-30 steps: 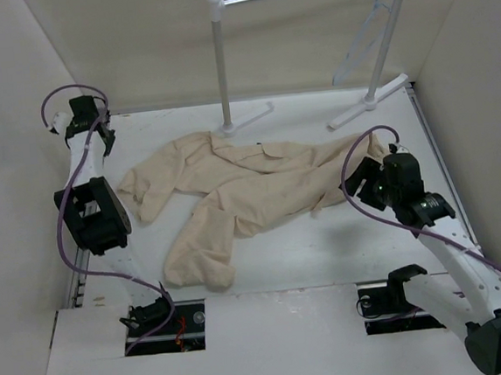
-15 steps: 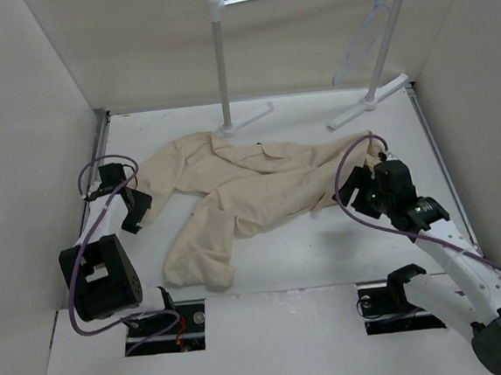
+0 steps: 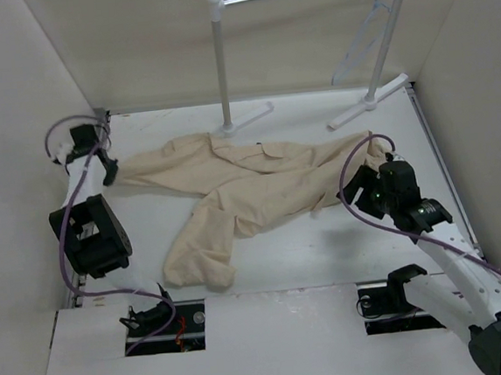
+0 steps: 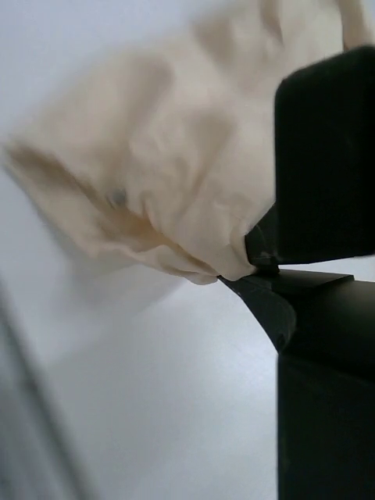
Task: Place the trousers on the hanger
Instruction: Flatten out the trousers at the center of the board.
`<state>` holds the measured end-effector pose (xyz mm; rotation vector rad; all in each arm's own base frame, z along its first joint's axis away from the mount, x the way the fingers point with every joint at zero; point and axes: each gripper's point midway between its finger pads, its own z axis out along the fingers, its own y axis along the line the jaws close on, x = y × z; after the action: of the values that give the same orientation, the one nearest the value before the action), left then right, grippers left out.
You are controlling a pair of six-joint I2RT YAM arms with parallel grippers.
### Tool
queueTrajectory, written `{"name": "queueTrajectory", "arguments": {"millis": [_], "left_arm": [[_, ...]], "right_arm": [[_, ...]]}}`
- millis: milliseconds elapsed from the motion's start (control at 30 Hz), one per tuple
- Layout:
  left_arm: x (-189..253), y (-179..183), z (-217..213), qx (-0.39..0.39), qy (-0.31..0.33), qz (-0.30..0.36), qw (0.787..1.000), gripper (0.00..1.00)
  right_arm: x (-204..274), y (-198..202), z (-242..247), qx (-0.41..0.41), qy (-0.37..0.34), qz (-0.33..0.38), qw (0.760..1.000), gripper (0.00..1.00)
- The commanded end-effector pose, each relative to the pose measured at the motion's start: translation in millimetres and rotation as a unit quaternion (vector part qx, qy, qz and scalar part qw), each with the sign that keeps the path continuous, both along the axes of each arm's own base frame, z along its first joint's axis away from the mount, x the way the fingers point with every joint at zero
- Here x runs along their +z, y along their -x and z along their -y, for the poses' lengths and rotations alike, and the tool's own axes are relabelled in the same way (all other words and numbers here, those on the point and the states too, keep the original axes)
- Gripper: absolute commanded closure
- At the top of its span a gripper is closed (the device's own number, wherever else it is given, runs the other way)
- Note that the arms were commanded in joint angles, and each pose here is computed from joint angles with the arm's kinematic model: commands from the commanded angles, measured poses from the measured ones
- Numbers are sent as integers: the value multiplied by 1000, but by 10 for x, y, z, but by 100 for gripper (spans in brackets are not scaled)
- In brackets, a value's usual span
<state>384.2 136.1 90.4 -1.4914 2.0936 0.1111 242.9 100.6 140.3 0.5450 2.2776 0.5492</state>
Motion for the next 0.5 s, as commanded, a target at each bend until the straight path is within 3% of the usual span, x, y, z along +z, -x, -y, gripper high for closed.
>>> {"name": "queueTrajectory", "arguments": {"millis": [0,133,300,467], "left_arm": [[892,-451,-525,27,-86,78,993,99],[839,-831,-602,-7,-74,54,996,82],[644,-838,-552,-17,-70,13,997,50],[634,-517,-229,-27,-76,17,997,47]], "right_arm": [[107,-59,92,-27,-6,25,999,24],[93,-27,153,-39,-4,20,999,23],[121,-43,192,-46,-1,18,999,21],[108,-176,245,-62,3,15,998,21]]}}
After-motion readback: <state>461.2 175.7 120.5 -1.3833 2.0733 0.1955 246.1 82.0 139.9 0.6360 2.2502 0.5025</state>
